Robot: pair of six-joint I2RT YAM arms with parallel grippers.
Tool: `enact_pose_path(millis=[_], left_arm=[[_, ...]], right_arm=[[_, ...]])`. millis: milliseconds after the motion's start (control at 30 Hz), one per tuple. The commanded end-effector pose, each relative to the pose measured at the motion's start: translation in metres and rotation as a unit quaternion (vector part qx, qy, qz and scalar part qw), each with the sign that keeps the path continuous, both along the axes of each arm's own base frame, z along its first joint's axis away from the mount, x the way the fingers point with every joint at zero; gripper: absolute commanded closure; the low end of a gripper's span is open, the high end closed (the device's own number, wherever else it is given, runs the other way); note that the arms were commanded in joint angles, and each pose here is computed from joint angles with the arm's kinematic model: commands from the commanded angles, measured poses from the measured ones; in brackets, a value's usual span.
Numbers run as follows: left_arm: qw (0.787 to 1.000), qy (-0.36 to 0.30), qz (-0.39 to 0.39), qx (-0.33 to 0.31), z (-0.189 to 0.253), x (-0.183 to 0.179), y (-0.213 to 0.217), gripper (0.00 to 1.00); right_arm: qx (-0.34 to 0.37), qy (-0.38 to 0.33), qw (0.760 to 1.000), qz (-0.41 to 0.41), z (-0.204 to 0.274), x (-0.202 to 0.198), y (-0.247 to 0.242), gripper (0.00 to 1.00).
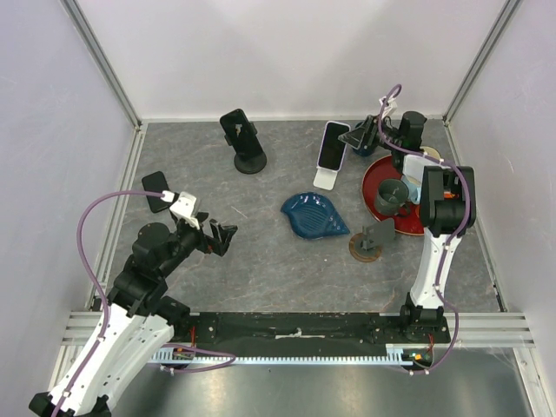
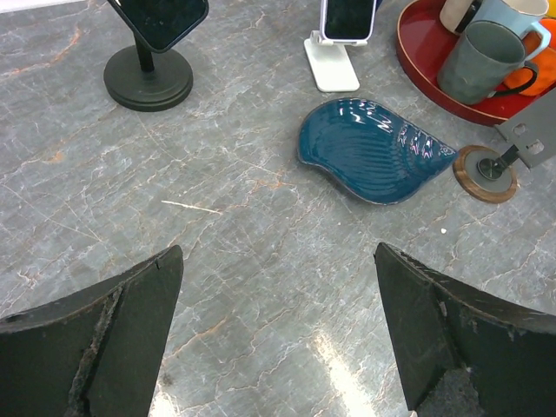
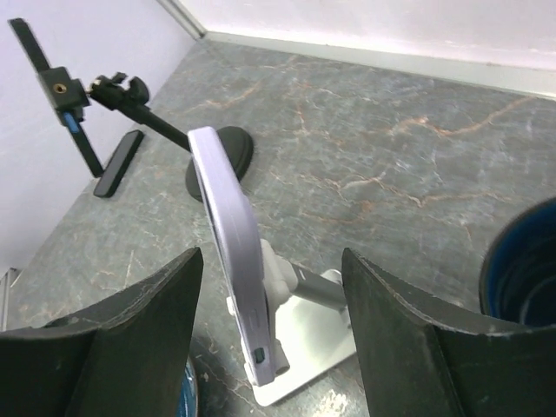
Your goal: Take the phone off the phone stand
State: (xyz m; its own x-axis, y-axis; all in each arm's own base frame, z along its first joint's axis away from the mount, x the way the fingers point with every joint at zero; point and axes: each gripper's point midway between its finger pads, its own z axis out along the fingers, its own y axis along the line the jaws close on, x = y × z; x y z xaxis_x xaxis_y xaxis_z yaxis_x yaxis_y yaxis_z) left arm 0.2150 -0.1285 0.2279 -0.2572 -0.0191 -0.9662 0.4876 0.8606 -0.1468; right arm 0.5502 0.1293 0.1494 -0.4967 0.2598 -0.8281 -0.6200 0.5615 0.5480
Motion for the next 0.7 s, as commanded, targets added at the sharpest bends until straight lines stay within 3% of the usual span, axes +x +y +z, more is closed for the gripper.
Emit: enact_pose_path(millis=[0,367,667], left_arm=[[0.999,-0.032,0.0,0.008,0.015,0.006,0.0,0.03],[1.0,-0.03,-0.002,0.01,0.013,0.007,-0.001,0.03],[0.999,-0.03,-0.004,0.009,0.014,0.006,-0.001,0.03]], right_arm=[[0.02,-0.079,0.996,0.046,0.039,0.003,0.01,0.29],[0.058,-0.079,0.993,0.07,0.036,0.004,0.015,0.4],[0.065,-0.097,0.99,0.079,0.047,0.002,0.017,0.71]])
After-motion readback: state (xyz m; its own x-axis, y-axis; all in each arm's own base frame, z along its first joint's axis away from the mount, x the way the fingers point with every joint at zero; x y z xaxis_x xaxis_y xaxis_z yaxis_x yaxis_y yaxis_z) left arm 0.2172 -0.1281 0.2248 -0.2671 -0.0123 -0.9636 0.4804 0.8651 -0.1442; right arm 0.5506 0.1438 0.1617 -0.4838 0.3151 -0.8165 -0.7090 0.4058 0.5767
